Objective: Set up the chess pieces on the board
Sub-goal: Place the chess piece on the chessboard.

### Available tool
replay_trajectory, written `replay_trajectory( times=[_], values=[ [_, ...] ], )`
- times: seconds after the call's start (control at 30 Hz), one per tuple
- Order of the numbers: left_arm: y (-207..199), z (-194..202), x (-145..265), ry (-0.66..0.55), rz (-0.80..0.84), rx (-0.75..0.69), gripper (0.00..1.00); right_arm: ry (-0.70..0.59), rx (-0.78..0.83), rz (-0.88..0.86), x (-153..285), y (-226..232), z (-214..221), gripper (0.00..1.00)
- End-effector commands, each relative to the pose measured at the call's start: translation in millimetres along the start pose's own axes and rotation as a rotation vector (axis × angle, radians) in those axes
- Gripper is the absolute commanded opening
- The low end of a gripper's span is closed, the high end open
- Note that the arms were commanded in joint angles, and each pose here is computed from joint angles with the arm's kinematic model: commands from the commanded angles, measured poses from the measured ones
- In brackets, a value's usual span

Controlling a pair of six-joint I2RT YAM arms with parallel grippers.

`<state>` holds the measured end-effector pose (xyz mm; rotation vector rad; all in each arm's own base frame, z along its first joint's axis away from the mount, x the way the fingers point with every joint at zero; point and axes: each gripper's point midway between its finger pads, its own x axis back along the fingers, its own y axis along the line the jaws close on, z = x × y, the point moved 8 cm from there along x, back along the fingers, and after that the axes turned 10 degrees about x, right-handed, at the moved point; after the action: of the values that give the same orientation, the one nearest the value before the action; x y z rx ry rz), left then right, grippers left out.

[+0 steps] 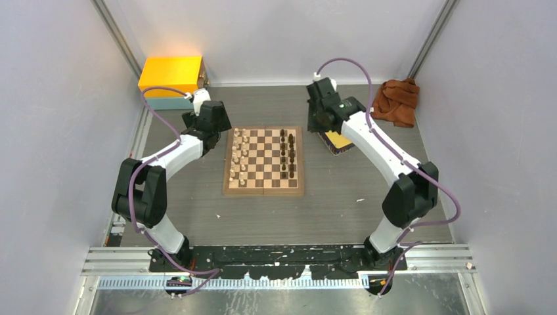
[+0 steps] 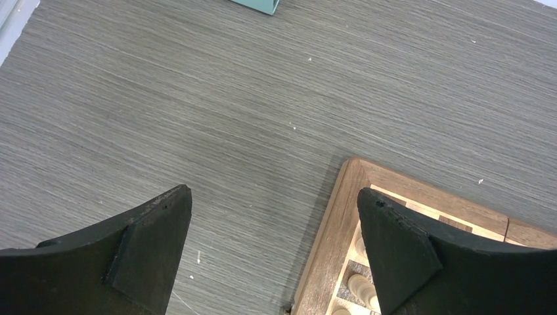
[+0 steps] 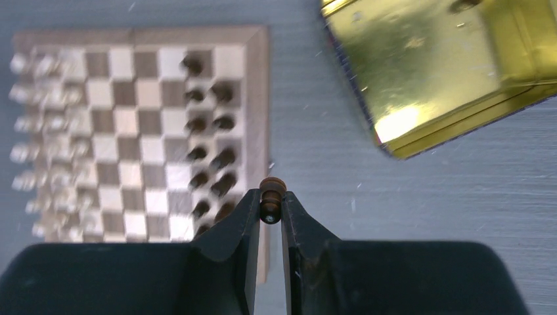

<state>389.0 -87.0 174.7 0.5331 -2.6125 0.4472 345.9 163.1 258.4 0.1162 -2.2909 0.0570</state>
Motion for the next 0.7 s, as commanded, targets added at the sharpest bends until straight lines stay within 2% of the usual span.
replay_trajectory(
  times=[0.0,0.3,0.67],
  values=[
    [-10.6,-31.2,9.3,-0.086,0.047,0.083,0.96,-0.009,0.11,-0.07,47.3,24.7,21.2,0.01],
    [-10.4,-29.1,9.4,-0.078,0.048,0.091,0.96,0.066,0.249,-0.149,78.2,59.7,74.9,0.01],
    [-7.5,-28.6,12.5,-0.08,0.044,0.09,0.96,0.114,0.339,-0.213,57.1,96.8,121.8,0.01]
  ],
)
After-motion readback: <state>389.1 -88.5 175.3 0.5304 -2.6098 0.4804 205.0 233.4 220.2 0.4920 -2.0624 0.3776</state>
